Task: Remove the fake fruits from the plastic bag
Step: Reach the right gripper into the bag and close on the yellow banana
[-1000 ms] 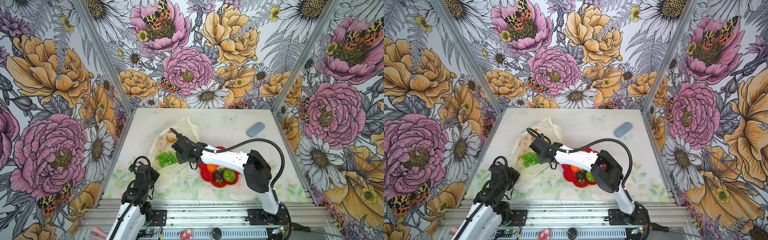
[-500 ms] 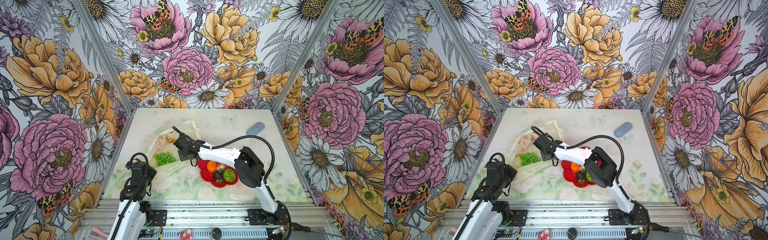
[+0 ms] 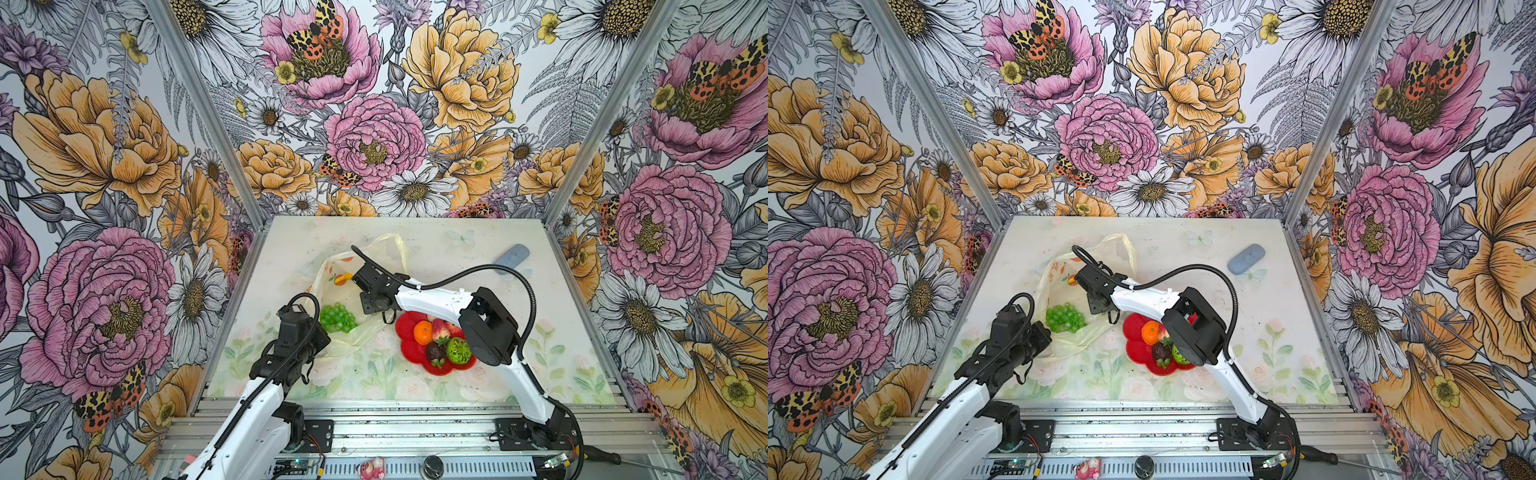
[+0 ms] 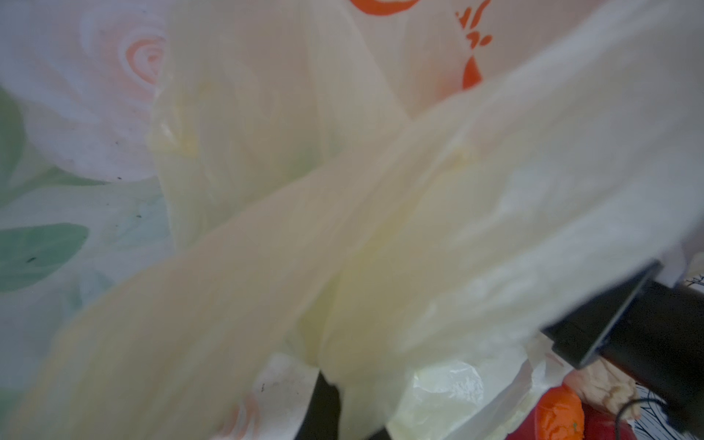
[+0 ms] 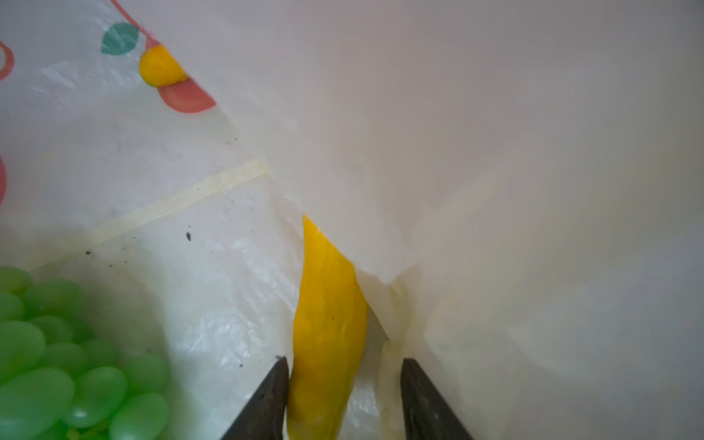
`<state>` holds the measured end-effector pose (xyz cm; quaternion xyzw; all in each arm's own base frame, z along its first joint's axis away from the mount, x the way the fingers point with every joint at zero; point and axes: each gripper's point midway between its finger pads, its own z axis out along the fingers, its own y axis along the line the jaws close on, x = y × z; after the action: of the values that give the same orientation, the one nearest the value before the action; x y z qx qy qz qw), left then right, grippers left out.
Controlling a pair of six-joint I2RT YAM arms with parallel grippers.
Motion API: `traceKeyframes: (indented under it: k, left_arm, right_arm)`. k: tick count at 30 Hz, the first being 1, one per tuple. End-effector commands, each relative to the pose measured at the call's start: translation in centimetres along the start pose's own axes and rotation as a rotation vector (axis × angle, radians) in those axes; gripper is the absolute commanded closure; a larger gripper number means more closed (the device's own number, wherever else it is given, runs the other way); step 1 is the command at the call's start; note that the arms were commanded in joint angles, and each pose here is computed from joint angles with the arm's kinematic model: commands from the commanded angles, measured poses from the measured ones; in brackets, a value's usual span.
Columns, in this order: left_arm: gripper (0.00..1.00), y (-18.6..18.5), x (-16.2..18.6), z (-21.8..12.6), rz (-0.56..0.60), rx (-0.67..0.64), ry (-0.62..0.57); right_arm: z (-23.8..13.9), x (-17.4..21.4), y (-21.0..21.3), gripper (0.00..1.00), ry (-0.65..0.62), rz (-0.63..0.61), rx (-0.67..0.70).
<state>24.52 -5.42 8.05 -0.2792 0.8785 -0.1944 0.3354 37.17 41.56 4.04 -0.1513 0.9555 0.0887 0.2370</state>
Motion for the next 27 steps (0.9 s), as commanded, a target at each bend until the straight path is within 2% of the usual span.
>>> traceKeyframes:
  k: [1,15,19,23,27]
  left_arm:
    - [1.0,-1.2,-0.8,0.1,0.056,0.019,-0.035]
    - [1.0,-1.4,0.0,1.0,0.109,0.01,-0.002]
    - [1.0,-1.5,0.0,1.1,0.111,0.003,0.003]
    - [1.0,-1.5,0.0,1.3,0.111,0.001,0.005]
    - [1.0,-1.4,0.0,1.4,0.109,0.0,0.006]
  right_arm:
    - [0.6,-0.6,0.7,0.53,-0.007,0.012,-0.025]
    - [2.2,-1.2,1.3,0.73,-0.007,-0.025,-0.022]
    - [0.9,-2.1,1.8,0.75,-0.026,-0.023,-0.045]
    - [-0.4,-2.6,2.3,0.71,-0.048,-0.042,-0.056]
    - [0.4,-2.3,2.2,0.72,-0.04,-0.057,-0.045]
